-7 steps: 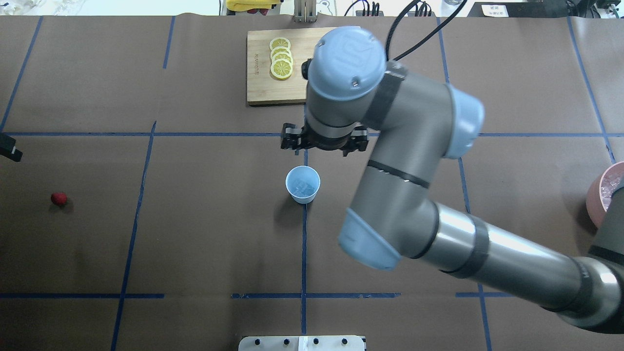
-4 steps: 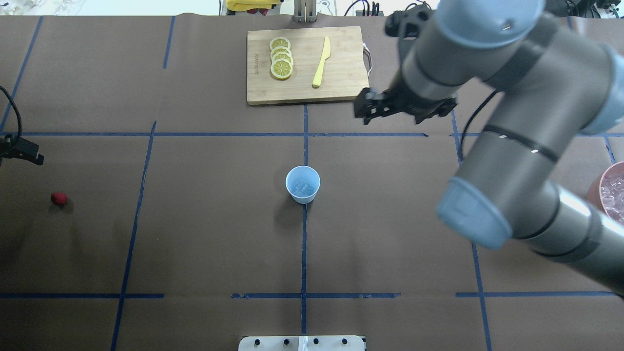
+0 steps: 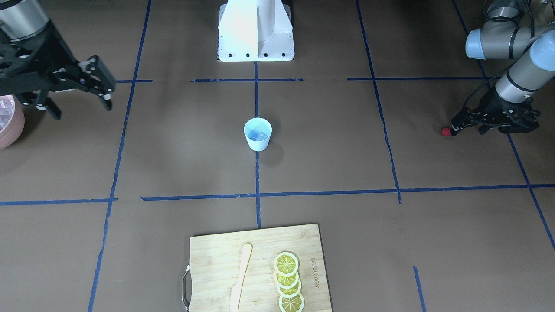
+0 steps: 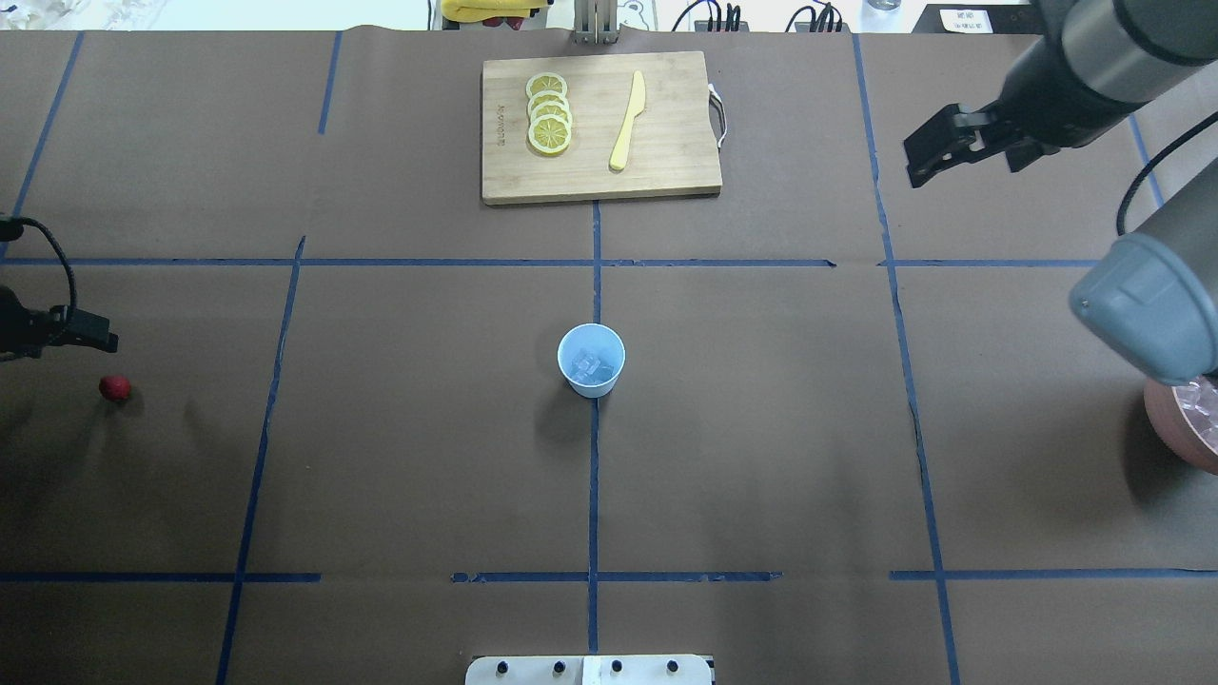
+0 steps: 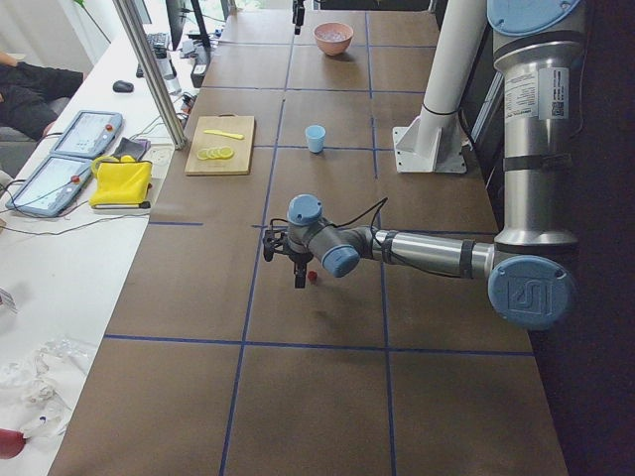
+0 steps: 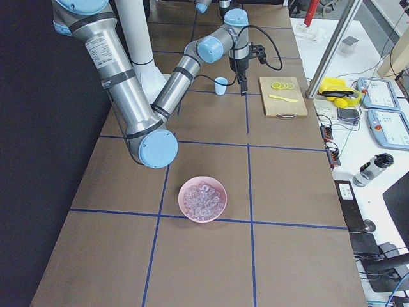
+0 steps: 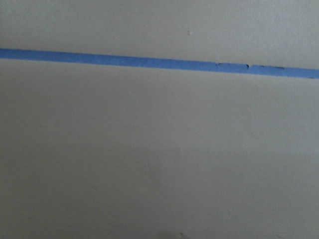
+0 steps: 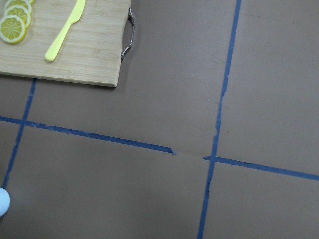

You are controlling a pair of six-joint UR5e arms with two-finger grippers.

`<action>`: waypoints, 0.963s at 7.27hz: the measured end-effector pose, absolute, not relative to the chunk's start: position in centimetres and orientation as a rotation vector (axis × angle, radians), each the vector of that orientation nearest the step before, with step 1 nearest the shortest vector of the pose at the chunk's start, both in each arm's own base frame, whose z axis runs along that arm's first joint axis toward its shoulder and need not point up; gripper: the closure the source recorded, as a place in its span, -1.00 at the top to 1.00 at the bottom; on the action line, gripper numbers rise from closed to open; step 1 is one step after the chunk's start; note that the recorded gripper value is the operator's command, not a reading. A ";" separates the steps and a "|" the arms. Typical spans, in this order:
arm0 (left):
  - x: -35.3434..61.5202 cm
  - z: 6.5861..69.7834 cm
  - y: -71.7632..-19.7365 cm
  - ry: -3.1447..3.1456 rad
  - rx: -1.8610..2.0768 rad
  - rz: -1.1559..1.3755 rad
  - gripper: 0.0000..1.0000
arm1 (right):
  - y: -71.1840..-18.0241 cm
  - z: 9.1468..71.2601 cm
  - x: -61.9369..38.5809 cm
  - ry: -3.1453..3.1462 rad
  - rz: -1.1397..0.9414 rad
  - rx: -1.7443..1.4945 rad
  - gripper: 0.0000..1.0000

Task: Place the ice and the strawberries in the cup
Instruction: 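Withdraw the right gripper toward the bowl while the left gripper lowers onto the strawberry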

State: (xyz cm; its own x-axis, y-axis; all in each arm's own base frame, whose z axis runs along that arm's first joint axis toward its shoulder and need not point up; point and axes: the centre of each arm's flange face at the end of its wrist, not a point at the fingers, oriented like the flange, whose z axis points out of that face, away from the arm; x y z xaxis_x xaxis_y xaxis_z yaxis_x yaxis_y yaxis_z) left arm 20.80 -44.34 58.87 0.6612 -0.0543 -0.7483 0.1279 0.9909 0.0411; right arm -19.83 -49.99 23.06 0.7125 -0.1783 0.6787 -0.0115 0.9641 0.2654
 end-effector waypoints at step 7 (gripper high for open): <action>25.1 59.9 -41.7 0.818 0.073 -0.119 0.81 | -50.9 27.4 -14.2 -0.774 -0.124 0.240 0.99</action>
State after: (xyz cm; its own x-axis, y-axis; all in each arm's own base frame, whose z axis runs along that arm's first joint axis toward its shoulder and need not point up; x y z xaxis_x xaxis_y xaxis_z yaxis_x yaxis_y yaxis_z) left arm 25.10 -41.72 59.88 0.6775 -0.0777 -0.7314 0.1344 0.9907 0.0193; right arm -14.18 -50.87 27.37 0.7093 -0.1985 0.6764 0.0231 0.9656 0.2591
